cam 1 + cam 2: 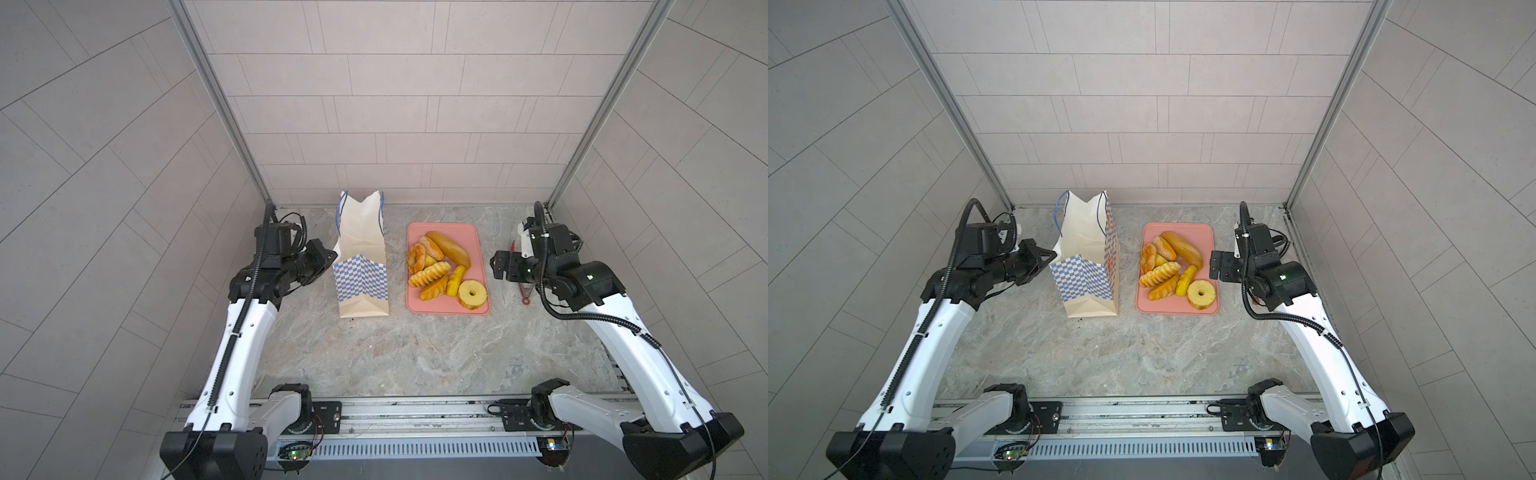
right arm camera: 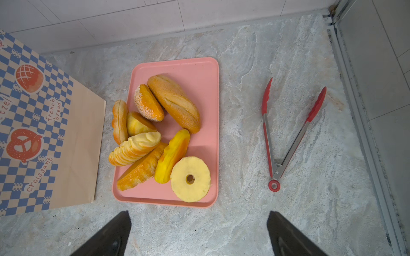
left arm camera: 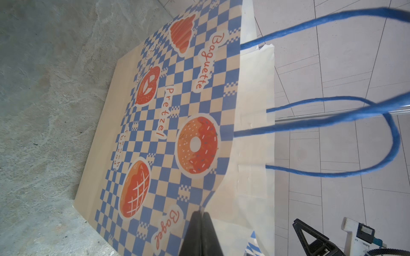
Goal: Place the fake bread into the paper bag
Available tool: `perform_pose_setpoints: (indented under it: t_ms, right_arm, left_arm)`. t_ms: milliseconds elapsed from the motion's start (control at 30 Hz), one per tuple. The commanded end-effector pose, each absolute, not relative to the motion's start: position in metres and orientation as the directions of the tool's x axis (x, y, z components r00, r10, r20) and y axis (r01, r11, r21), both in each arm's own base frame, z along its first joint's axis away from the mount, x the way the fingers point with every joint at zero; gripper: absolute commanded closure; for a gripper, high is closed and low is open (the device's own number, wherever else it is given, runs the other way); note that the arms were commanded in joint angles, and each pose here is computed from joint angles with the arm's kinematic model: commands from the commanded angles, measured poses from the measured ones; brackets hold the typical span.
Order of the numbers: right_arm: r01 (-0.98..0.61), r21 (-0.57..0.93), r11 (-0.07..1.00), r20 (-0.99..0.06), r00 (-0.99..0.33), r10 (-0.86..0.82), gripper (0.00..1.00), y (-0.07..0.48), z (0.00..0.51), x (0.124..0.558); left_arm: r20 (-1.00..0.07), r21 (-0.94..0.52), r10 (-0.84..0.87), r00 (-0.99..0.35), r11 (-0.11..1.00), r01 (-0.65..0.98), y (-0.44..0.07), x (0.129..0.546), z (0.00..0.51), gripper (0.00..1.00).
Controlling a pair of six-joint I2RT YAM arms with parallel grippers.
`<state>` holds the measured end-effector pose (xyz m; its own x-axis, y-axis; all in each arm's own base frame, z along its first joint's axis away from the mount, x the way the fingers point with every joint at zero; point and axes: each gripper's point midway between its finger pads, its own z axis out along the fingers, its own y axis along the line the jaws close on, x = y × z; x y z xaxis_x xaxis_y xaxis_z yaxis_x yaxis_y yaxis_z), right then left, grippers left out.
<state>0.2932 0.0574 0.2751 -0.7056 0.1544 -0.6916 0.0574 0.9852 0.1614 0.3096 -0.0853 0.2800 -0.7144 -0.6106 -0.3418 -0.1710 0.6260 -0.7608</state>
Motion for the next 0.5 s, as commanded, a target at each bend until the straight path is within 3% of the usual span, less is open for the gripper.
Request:
perform_pose_setpoints:
  t_ms: [0,100,200,267,467]
  right_arm:
    - [0.082,0.135,0.987,-0.72,-0.677,0.154,0.02,0.047,0.281,0.297]
    - [0.091,0.148,0.985,-0.71,-0.684,0.17,0.03,0.044,0.277,0.3]
    - [0.086,0.175,0.981,-0.709,-0.68,0.186,0.03,0.046,0.275,0.304]
    - [0.078,0.188,0.979,-0.715,-0.673,0.191,0.02,0.048,0.276,0.305]
    - [0.162,0.171,0.972,-0.72,-0.653,0.235,0.0,0.035,0.274,0.311]
  left_arm:
    - [-0.327,-0.789,-0.612,-0.72,0.596,-0.148,-0.093,0.304,0.284,1.0]
    - [-0.341,-0.787,-0.611,-0.714,0.601,-0.139,-0.092,0.302,0.287,0.82]
    - [-0.381,-0.754,-0.598,-0.705,0.643,-0.137,-0.086,0.3,0.29,0.45]
    - [-0.4,-0.723,-0.586,-0.705,0.674,-0.149,-0.081,0.299,0.29,0.29]
    - [-0.508,-0.579,-0.487,-0.711,0.803,-0.136,-0.063,0.303,0.289,0.14]
